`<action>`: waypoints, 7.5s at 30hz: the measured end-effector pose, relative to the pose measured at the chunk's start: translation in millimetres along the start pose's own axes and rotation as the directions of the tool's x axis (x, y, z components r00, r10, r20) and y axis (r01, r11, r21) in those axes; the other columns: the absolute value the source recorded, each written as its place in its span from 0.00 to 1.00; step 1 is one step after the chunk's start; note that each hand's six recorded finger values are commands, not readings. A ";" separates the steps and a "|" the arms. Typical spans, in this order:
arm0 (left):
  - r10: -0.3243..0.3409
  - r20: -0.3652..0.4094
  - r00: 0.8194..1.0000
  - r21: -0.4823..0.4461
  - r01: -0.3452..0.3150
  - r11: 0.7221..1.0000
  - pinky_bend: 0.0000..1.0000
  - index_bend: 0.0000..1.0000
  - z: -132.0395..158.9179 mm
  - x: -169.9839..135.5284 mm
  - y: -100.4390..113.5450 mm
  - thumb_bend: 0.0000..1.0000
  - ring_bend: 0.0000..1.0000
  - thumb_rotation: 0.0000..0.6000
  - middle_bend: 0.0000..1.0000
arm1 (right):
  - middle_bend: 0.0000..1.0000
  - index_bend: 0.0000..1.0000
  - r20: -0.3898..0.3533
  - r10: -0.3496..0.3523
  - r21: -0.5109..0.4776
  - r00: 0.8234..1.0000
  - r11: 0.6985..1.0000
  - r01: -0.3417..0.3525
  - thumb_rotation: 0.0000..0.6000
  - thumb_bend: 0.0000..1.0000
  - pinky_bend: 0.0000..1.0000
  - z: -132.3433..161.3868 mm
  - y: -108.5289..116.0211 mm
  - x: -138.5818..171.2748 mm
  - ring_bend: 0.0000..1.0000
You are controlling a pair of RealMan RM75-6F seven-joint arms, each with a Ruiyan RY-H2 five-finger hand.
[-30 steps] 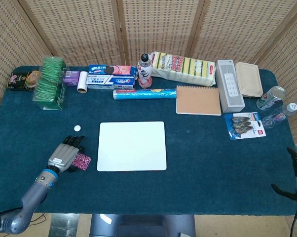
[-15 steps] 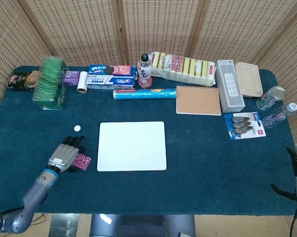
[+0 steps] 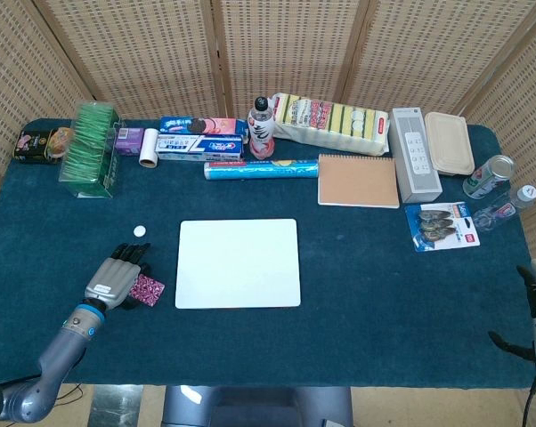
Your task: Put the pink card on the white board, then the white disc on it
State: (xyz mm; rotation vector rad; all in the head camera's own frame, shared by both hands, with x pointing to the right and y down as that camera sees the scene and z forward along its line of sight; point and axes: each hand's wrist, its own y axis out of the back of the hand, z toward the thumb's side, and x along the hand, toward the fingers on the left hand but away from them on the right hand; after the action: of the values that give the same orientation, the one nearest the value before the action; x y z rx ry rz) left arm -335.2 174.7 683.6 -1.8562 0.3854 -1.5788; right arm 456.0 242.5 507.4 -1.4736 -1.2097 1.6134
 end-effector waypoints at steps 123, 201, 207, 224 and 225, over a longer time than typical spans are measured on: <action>-0.014 -0.288 0.957 -0.155 -0.033 0.987 0.00 0.43 -41.8 118.3 50.6 0.28 0.00 1.00 0.00 | 0.00 0.04 0.018 0.061 0.000 0.998 0.998 -0.061 1.00 0.02 0.00 -4.3 -13.5 -10.8 0.02; -0.009 0.038 0.999 0.015 0.009 1.000 0.00 0.01 167.5 87.5 62.9 0.26 0.00 1.00 0.00 | 0.00 0.04 0.027 0.047 -0.054 0.999 0.998 -0.046 1.00 0.02 0.00 -13.4 -2.1 -12.0 0.02; 0.000 0.044 0.999 -0.008 0.000 1.000 0.00 0.00 164.6 85.6 67.9 0.24 0.00 1.00 0.00 | 0.00 0.04 0.026 0.048 -0.050 0.998 0.998 -0.047 1.00 0.02 0.00 -12.7 -2.8 -11.5 0.02; 0.252 0.029 0.967 -0.010 -0.252 0.968 0.00 0.00 60.2 17.6 102.8 0.05 0.00 1.00 0.00 | 0.00 0.04 0.023 0.034 -0.037 0.999 0.999 -0.033 1.00 0.02 0.00 -9.7 -1.8 -9.4 0.02; 0.265 0.015 0.964 -0.014 -0.265 0.964 0.00 0.00 47.1 9.0 100.6 0.05 0.00 1.00 0.00 | 0.00 0.04 0.022 0.033 -0.035 0.999 0.999 -0.032 1.00 0.02 0.00 -9.0 -2.0 -9.1 0.02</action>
State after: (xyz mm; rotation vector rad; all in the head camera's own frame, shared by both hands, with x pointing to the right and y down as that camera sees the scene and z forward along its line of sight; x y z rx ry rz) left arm -269.0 108.8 622.9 -1.7432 0.6104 -1.3815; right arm 466.2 237.0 513.3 -1.5073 -1.2376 1.6430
